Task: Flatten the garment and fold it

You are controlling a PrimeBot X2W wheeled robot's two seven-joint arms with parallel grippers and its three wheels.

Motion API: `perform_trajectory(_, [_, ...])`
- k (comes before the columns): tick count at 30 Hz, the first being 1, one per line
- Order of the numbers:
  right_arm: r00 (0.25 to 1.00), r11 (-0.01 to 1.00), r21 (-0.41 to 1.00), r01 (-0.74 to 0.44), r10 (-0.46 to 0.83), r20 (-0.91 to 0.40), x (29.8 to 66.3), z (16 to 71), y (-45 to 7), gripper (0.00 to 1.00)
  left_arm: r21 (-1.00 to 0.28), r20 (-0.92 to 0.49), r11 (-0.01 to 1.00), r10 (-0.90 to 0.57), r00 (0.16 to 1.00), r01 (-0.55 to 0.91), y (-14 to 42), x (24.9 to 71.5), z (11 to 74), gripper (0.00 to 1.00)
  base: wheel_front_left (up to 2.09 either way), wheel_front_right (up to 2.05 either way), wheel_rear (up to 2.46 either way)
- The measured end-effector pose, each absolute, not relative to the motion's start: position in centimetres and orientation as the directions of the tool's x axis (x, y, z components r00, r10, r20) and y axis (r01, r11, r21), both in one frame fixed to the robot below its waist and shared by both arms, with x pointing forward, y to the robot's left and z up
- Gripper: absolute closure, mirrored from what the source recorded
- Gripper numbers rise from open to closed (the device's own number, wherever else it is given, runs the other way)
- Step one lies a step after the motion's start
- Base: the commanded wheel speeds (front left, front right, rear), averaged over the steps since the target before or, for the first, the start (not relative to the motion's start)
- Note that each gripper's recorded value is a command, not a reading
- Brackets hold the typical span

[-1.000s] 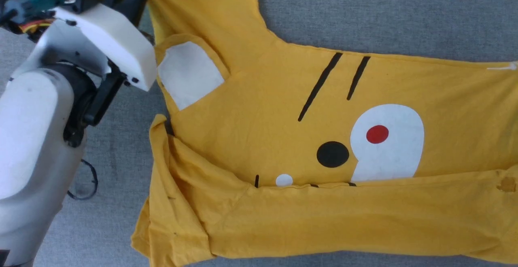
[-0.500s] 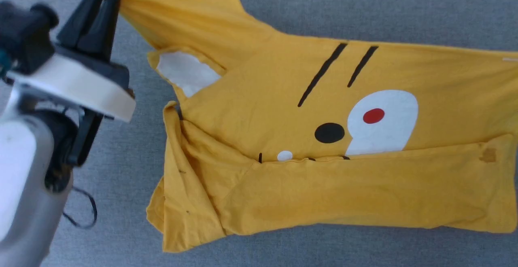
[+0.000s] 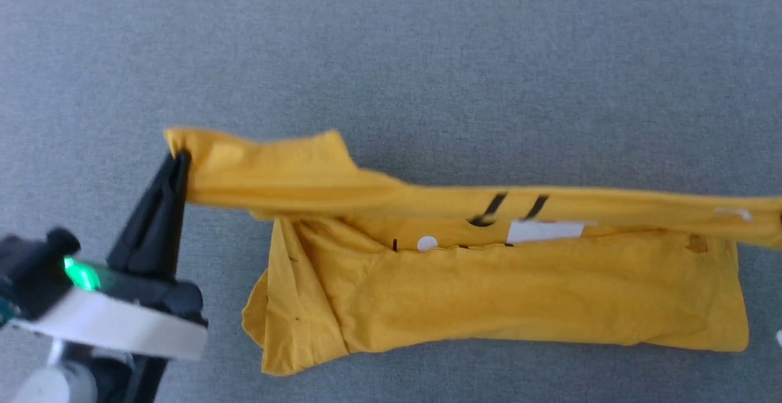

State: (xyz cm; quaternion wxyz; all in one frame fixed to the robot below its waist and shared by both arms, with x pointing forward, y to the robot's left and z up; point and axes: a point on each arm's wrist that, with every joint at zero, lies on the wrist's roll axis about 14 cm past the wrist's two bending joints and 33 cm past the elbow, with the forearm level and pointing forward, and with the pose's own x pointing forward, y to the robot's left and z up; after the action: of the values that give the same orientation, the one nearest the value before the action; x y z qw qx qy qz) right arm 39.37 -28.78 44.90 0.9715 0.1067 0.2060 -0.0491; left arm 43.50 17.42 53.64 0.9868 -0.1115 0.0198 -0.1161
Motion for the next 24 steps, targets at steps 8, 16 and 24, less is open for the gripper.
perform_trajectory(8, [0.855, 0.955, 0.223, 0.194, -0.053, -0.515, 35.8, 41.8, -28.4, 1.0, -0.338, -0.234, 0.938, -0.163, 0.959, 0.077, 18.9, 38.5, 47.4, 1.0, 0.0, 0.0, 0.0])
perform_trajectory(16, [0.799, 0.957, 0.218, 0.193, -0.024, -0.601, 34.5, 39.3, -27.5, 1.0, -0.325, -0.372, 0.944, -0.179, 0.911, 0.052, 18.2, 37.1, 43.0, 1.0, 0.0, 0.0, 0.0])
perform_trajectory(24, [0.792, 0.961, 0.214, 0.175, -0.009, -0.61, 35.4, 38.8, -27.0, 0.0, -0.318, -0.341, 0.941, -0.228, 0.912, 0.116, 15.9, 39.6, 42.7, 0.0, 0.0, 0.0, 0.0])
